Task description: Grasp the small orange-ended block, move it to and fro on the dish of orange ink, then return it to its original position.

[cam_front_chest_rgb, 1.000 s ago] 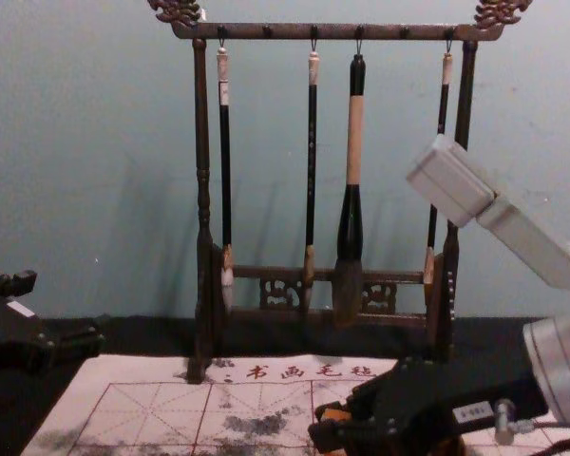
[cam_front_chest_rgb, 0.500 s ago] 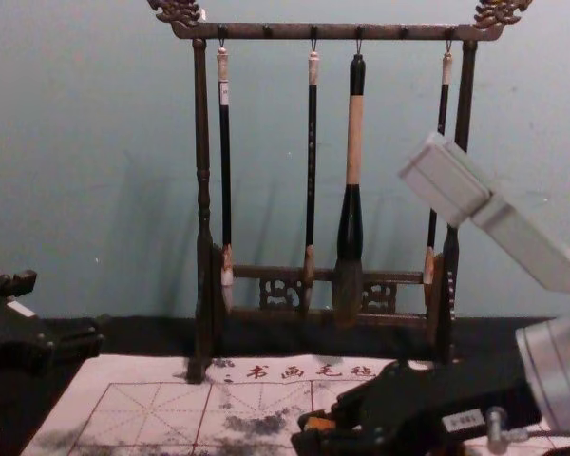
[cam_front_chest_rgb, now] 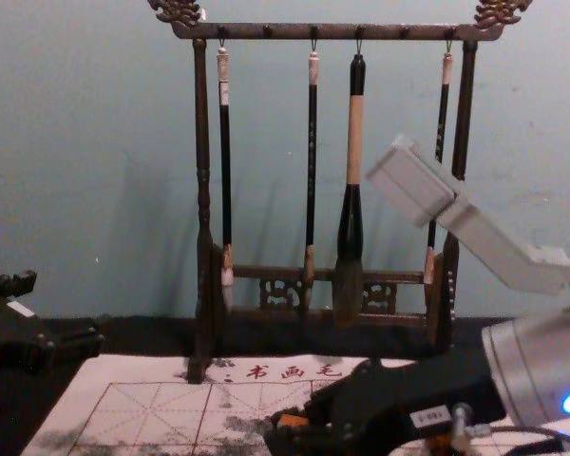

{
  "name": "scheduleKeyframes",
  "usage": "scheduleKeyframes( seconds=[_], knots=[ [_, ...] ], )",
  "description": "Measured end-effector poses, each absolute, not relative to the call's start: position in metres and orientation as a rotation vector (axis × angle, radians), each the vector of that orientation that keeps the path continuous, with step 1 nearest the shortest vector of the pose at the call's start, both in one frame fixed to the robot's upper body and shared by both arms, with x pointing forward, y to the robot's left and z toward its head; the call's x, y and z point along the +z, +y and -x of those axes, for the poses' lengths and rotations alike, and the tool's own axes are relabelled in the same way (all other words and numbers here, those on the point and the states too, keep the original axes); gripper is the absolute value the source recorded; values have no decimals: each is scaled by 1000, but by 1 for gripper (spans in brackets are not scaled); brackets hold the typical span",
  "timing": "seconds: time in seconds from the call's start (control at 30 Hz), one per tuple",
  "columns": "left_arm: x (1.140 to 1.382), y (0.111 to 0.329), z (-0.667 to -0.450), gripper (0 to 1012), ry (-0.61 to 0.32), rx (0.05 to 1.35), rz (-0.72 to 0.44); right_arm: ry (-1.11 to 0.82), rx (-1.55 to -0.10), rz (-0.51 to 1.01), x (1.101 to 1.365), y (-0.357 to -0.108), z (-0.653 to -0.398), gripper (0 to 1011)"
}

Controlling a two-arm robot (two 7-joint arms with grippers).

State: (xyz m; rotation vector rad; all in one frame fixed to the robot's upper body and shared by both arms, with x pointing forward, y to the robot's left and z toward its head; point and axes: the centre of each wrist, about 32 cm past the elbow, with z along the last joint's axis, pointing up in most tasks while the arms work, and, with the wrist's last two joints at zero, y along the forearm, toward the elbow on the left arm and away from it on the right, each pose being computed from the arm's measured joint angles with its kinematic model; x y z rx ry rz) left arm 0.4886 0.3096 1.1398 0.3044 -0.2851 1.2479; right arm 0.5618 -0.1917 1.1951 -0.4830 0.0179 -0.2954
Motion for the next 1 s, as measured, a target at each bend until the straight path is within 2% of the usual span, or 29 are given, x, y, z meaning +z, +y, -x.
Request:
scheduleKeyframes(
  seconds=[0.47, 1.0],
  knots=[
    [1140, 310, -489, 1001, -285, 1248, -304, 19, -314, 483, 1192, -184, -574, 123],
    [1140, 310, -489, 1001, -285, 1248, -304, 19, -368, 488, 1193, -195, -580, 123]
  ],
)
